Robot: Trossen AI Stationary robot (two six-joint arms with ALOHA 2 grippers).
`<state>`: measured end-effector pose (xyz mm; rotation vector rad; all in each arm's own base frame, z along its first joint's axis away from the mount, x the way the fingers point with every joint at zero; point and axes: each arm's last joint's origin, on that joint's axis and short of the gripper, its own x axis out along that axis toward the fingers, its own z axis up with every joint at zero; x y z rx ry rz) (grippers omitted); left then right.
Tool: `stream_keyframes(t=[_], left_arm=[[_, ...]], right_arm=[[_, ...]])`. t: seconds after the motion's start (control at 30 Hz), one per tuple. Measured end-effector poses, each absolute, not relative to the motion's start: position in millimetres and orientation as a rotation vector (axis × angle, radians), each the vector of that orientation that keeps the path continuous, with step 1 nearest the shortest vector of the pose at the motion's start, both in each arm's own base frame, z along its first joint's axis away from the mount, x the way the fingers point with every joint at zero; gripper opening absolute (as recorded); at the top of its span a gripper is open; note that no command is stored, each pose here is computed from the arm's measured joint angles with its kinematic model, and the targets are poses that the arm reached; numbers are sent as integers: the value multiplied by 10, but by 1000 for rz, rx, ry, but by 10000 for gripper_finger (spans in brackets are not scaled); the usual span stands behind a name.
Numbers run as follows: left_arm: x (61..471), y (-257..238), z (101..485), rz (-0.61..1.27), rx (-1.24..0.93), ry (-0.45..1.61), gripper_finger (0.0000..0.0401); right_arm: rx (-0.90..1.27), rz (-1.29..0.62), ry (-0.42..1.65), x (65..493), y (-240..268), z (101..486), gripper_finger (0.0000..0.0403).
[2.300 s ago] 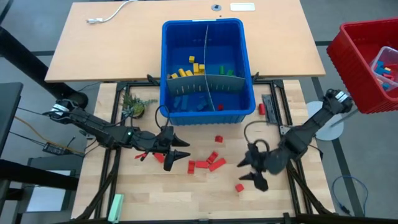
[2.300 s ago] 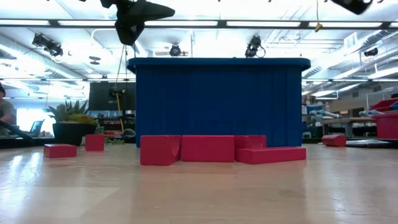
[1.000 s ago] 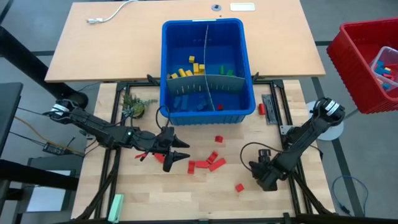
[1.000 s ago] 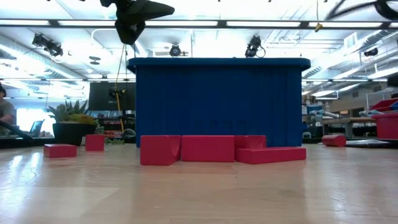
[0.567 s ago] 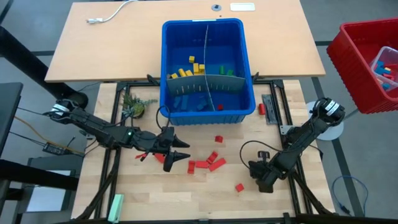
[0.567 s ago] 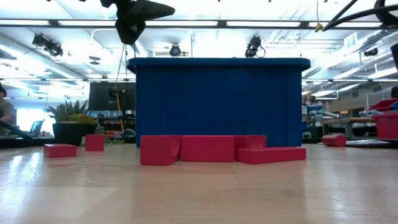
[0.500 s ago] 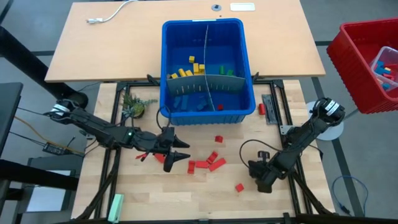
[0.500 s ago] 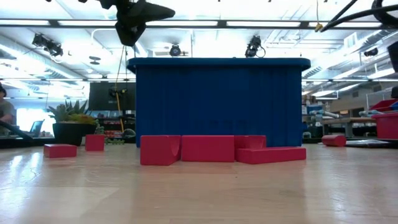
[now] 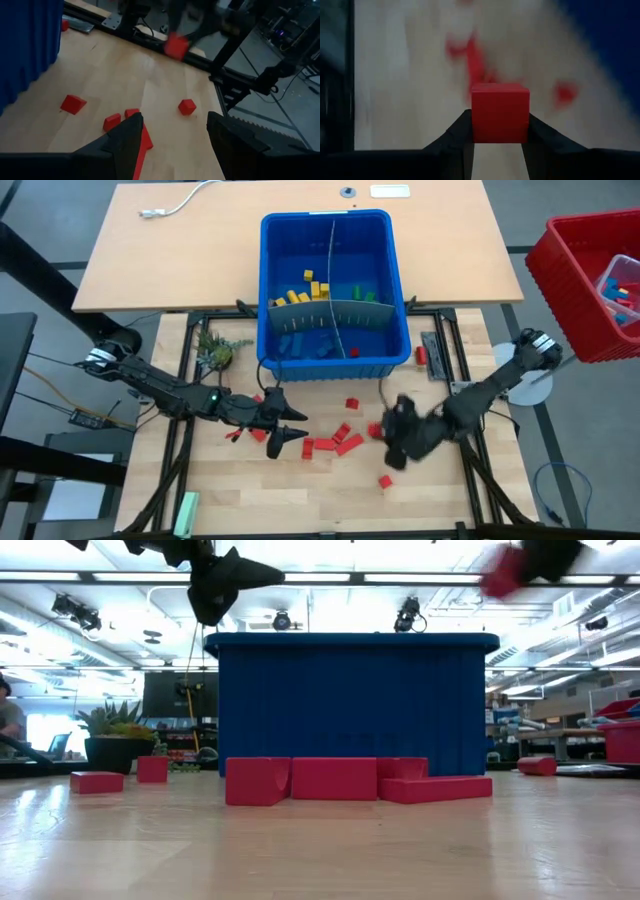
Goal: Sort blocks
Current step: Put the orange block with the other orange block into the blue bin
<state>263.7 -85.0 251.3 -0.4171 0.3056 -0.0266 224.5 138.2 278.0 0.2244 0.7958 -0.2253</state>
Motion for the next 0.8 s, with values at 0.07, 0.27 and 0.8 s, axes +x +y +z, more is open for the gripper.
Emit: stream_keyframes(t=[0.07, 0.27, 0.8], left_arm=[[2642, -850, 2531, -27, -419, 286, 232], [2654, -836, 2575, 19, -409, 226, 232], [2672, -842, 2689, -8, -421, 115, 232]], right_arm=[[212, -301, 675, 2287, 1203, 3030, 114], [174, -619, 446, 2288, 517, 3471, 114], [297, -721, 520, 2440, -223, 3409, 293]])
